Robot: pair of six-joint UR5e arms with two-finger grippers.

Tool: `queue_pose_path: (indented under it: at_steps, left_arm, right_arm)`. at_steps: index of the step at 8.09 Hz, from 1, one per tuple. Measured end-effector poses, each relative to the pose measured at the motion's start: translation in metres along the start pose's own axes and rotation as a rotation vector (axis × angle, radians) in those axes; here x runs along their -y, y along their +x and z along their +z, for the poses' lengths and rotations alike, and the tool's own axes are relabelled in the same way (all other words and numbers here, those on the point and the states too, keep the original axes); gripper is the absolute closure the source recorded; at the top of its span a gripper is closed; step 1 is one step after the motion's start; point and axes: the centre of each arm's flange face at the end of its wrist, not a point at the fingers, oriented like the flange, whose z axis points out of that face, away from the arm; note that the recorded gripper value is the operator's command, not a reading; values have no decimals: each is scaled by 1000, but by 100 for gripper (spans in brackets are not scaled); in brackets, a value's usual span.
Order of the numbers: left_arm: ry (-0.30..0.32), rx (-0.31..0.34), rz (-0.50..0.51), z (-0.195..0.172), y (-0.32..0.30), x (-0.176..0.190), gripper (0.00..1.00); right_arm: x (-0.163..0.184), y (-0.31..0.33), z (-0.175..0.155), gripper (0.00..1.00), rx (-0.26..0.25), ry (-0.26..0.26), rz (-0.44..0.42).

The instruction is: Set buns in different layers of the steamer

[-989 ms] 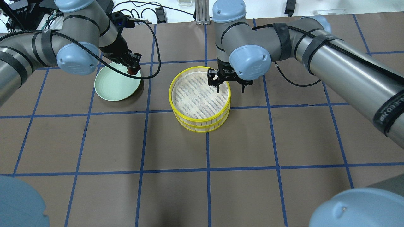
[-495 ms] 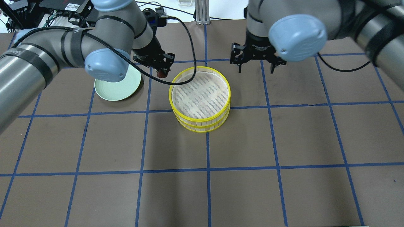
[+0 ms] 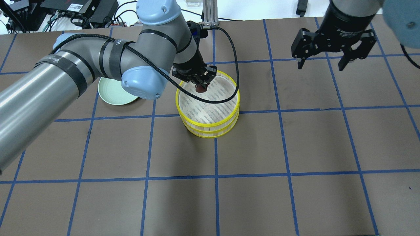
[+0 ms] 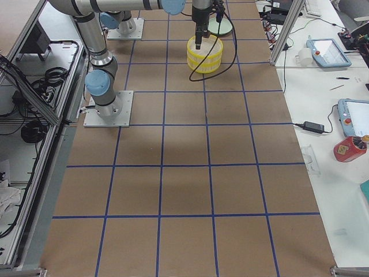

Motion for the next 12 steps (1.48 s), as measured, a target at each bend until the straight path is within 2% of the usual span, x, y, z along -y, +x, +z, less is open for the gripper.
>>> queue_pose_path:
  at_steps: [1,4,8,12]
  left_arm:
    - [-15,-33,-4,8,6,0,0]
    - [-42,-46,-2,22,7,-1,0]
    - [-45,3,3,23,1,-2,0]
    - [-87,18,-33,1,-16,-4,0]
  right_arm:
    - [-5,14,-6,0,3,-13,-7]
    - [-11,23,-9,0,6,-27,-12]
    - [-12,23,-9,0,6,-30,-14]
    - [-12,23,-9,0,6,-30,-14]
